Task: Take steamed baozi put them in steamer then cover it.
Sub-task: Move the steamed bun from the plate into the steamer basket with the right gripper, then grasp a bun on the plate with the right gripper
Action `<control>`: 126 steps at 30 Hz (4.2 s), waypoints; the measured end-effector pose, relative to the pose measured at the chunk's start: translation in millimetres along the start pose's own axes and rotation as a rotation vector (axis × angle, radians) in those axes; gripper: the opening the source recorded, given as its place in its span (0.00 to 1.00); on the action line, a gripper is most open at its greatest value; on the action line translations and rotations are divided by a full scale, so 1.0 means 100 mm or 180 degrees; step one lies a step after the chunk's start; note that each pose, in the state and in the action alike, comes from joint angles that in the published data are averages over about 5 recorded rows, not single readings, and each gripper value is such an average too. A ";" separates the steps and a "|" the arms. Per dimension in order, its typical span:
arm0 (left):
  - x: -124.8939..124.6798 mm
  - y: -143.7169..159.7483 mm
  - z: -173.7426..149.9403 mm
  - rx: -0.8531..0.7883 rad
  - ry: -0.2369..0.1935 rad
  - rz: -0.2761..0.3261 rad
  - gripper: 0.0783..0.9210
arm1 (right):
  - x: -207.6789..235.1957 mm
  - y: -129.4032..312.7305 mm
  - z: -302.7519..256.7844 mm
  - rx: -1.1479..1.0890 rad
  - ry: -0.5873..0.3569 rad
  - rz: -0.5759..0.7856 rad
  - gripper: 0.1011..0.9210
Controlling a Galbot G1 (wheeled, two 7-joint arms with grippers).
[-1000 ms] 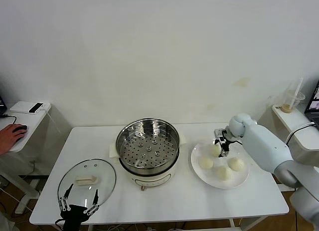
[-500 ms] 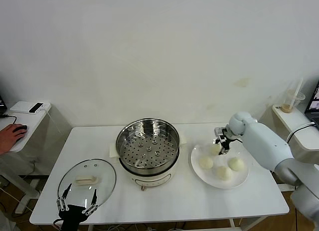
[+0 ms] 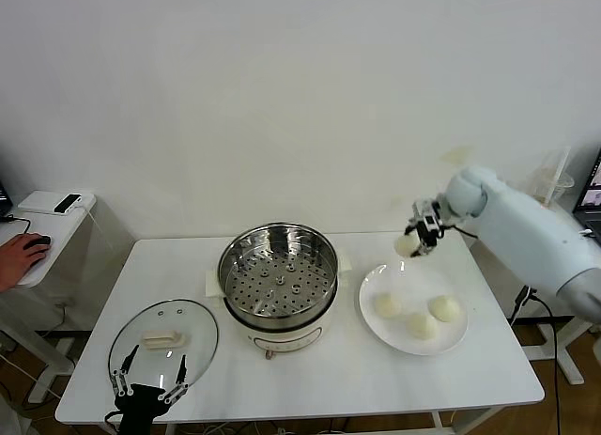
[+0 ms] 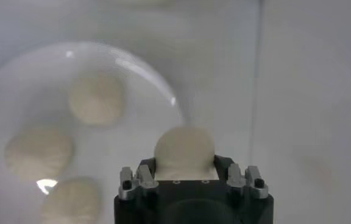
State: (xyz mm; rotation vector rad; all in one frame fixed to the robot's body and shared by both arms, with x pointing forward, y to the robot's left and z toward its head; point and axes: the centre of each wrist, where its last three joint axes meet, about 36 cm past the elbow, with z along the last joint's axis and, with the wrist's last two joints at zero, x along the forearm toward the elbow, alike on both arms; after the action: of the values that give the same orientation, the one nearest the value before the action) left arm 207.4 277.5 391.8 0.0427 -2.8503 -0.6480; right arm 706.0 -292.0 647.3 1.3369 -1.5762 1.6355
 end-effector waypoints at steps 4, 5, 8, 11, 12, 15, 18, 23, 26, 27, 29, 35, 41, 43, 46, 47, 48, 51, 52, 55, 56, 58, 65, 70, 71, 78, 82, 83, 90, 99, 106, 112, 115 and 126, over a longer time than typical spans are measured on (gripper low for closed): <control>0.01 0.00 0.02 0.0028 0.0027 0.0011 0.88 | 0.22 -0.15 -0.31 0.0189 -0.0191 0.0089 0.62; 0.02 0.00 0.03 0.0032 0.0031 0.0011 0.88 | 0.25 -0.18 -0.39 0.0239 -0.0238 0.0104 0.62; 0.02 0.01 0.03 0.0044 0.0038 0.0000 0.88 | 0.33 -0.26 -0.63 0.0393 -0.0378 0.0137 0.61; 0.03 0.03 0.04 0.0052 0.0046 -0.0005 0.88 | 0.32 -0.33 -0.88 0.0578 -0.0509 0.0145 0.61; 0.03 0.04 0.04 0.0053 0.0048 -0.0003 0.88 | 0.30 -0.35 -0.97 0.0647 -0.0548 0.0139 0.61; 0.04 0.07 0.04 0.0052 0.0052 0.0006 0.88 | 0.19 -0.38 -1.23 0.0874 -0.0647 0.0099 0.61; 0.03 0.09 0.04 0.0052 0.0047 -0.0006 0.88 | 0.04 -0.39 -1.47 0.1112 -0.0713 0.0044 0.61; 0.01 0.13 0.03 0.0048 0.0035 -0.0041 0.88 | -0.25 -0.36 -1.80 0.1534 -0.0747 -0.0056 0.61; 0.01 0.15 0.03 0.0045 0.0033 -0.0073 0.88 | -0.42 -0.34 -1.94 0.1801 -0.0727 -0.0098 0.61; 0.01 0.15 0.03 0.0044 0.0033 -0.0085 0.88 | -0.49 -0.32 -1.98 0.1890 -0.0717 -0.0112 0.61; 0.00 0.16 0.04 0.0041 0.0036 -0.0104 0.88 | -0.61 -0.30 -2.05 0.2065 -0.0696 -0.0137 0.61; 0.00 0.17 0.06 0.0038 0.0047 -0.0135 0.88 | -0.91 -0.25 -2.21 0.2565 -0.0637 -0.0147 0.61; 0.00 0.20 0.05 0.0027 0.0037 -0.0169 0.88 | -1.14 -0.23 -2.32 0.2971 -0.0590 -0.0124 0.61; 0.00 0.21 0.05 0.0023 0.0036 -0.0174 0.88 | -1.20 -0.24 -2.36 0.3093 -0.0573 -0.0119 0.61; -0.01 0.21 0.05 0.0021 0.0029 -0.0179 0.88 | -1.28 -0.24 -2.40 0.3250 -0.0550 -0.0121 0.61; -0.01 0.21 0.05 0.0021 0.0027 -0.0178 0.88 | -1.30 -0.25 -2.42 0.3292 -0.0544 -0.0124 0.61; -0.01 0.21 0.04 0.0021 0.0025 -0.0177 0.88 | -1.32 -0.25 -2.43 0.3329 -0.0541 -0.0126 0.61; -0.01 0.21 0.04 0.0017 0.0021 -0.0172 0.88 | -1.38 -0.26 -2.47 0.3414 -0.0535 -0.0137 0.61; -0.01 0.21 0.04 0.0015 0.0019 -0.0172 0.88 | -1.40 -0.26 -2.48 0.3437 -0.0534 -0.0140 0.62; -0.01 0.22 0.04 0.0010 0.0014 -0.0176 0.88 | -1.45 -0.26 -2.50 0.3488 -0.0535 -0.0147 0.63; -0.01 0.22 0.04 0.0009 0.0011 -0.0177 0.88 | -1.46 -0.26 -2.50 0.3499 -0.0537 -0.0148 0.65; -0.01 0.22 0.03 0.0007 0.0005 -0.0180 0.88 | -1.47 -0.27 -2.50 0.3513 -0.0539 -0.0149 0.70; 0.00 0.22 -0.03 0.0000 -0.0031 -0.0182 0.88 | -1.39 -0.34 -2.47 0.3477 -0.0532 -0.0129 0.87; 0.01 0.23 -0.06 -0.0009 -0.0053 -0.0180 0.88 | -1.16 -0.39 -2.43 0.3217 -0.0501 -0.0116 0.88; 0.02 0.24 -0.07 -0.0012 -0.0055 -0.0178 0.88 | -1.10 -0.40 -2.42 0.3138 -0.0486 -0.0107 0.88; 0.02 0.29 -0.11 -0.0018 -0.0087 -0.0168 0.88 | -0.52 -0.40 -2.20 0.2430 -0.0313 -0.0012 0.88; 0.01 0.30 -0.15 -0.0010 -0.0116 -0.0154 0.88 | -0.16 -0.32 -1.92 0.1926 -0.0203 0.0024 0.88; 0.01 0.30 -0.16 -0.0010 -0.0123 -0.0148 0.88 | -0.07 -0.28 -1.83 0.1797 -0.0180 0.0024 0.88; -0.01 0.33 -0.20 -0.0012 -0.0169 -0.0119 0.88 | 0.35 0.13 -1.14 0.0982 -0.0033 -0.0056 0.88; -0.06 0.39 -0.22 -0.0031 -0.0200 -0.0122 0.88 | 0.36 0.83 -0.37 0.0310 0.0130 -0.0254 0.88; -0.07 0.41 -0.18 -0.0050 -0.0172 -0.0140 0.88 | 0.08 1.22 -0.09 0.0060 0.0202 -0.0401 0.88; -0.06 0.41 -0.17 -0.0057 -0.0149 -0.0146 0.88 | -0.27 1.39 0.03 -0.0077 0.0253 -0.0514 0.88; -0.06 0.41 -0.16 -0.0061 -0.0137 -0.0155 0.88 | -0.48 1.45 0.05 -0.0118 0.0266 -0.0584 0.88; -0.07 0.45 -0.12 -0.0083 -0.0094 -0.0186 0.88 | -1.06 1.49 0.00 -0.0167 0.0272 -0.0675 0.88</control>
State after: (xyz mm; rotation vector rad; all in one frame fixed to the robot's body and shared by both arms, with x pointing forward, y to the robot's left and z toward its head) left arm 218.0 313.3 420.1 0.1134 -2.8780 -0.7029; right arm 618.5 -293.7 486.9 1.3388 -1.3683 1.4921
